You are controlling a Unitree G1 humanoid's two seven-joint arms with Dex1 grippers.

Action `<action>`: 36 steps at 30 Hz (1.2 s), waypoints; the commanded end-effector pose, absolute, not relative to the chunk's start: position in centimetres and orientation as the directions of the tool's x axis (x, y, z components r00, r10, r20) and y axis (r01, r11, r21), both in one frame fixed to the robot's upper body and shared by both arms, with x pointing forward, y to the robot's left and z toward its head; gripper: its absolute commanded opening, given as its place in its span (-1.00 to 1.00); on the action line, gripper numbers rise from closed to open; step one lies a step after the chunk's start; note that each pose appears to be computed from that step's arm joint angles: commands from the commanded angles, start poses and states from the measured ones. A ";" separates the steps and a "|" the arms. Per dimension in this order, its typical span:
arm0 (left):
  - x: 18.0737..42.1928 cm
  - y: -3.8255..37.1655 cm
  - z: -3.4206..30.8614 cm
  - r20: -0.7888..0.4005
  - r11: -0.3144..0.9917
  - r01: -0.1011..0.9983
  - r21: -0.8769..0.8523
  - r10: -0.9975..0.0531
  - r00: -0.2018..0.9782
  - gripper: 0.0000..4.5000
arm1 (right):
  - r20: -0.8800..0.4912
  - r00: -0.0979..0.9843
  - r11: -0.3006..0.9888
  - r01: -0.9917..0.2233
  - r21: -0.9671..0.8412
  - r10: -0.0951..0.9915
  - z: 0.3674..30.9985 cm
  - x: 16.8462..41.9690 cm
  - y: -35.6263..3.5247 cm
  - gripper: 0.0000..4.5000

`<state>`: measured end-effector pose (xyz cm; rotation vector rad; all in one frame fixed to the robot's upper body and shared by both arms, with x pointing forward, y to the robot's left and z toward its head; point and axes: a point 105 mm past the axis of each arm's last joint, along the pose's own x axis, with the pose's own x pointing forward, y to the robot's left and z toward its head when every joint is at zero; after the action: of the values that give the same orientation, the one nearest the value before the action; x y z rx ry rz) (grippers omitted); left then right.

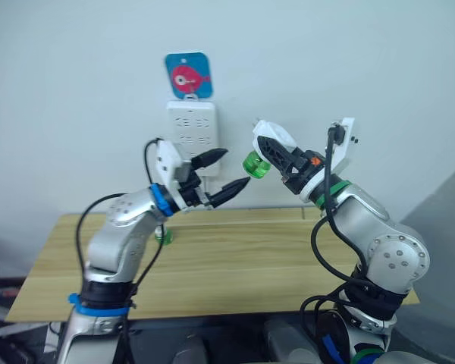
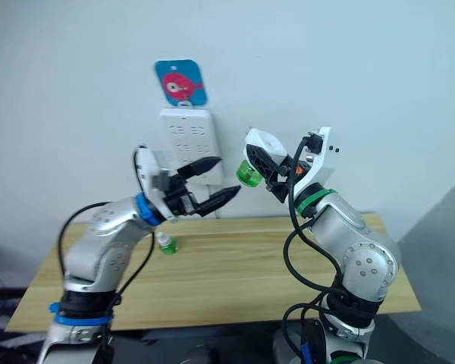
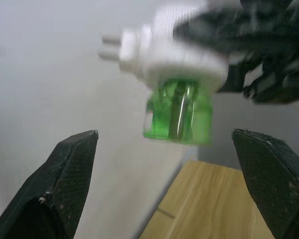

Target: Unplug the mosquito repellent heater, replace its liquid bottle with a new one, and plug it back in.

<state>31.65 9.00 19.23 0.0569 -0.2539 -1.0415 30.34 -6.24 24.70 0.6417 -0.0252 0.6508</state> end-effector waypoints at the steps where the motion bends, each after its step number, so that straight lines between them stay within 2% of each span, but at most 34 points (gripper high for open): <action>1: 31.4 9.6 20.2 0.219 0.511 0.825 0.242 -0.857 0.467 1.00 | 0.329 0.757 0.441 -0.613 0.655 0.564 26.4 29.2 -4.5 0.33; 13: 30.9 8.3 21.2 0.302 0.507 0.824 0.252 -0.851 0.430 1.00 | 0.309 0.779 0.379 -0.558 0.738 0.546 26.4 29.2 -5.0 0.33; 18: 31.0 7.9 22.7 0.354 0.517 0.814 0.265 -0.837 0.416 1.00 | 0.299 0.785 0.365 -0.541 0.758 0.543 26.2 29.2 -5.1 0.33; 31: 30.9 7.2 23.1 0.340 0.469 0.840 0.272 -0.864 0.372 1.00 | 0.284 0.781 0.369 -0.538 0.758 0.556 25.9 29.1 -4.9 0.33; 34: 31.0 7.2 22.9 0.331 0.465 0.843 0.271 -0.867 0.372 0.73 | 0.284 0.781 0.370 -0.538 0.758 0.556 25.9 29.0 -4.9 0.33; 36: 31.2 7.2 22.8 0.329 0.469 0.842 0.265 -0.865 0.379 0.47 | 0.284 0.780 0.368 -0.539 0.758 0.558 25.9 29.0 -4.9 0.33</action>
<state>31.37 7.49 22.04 0.0537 -0.4276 -1.0753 29.57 -5.04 24.89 0.9426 0.0559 0.6641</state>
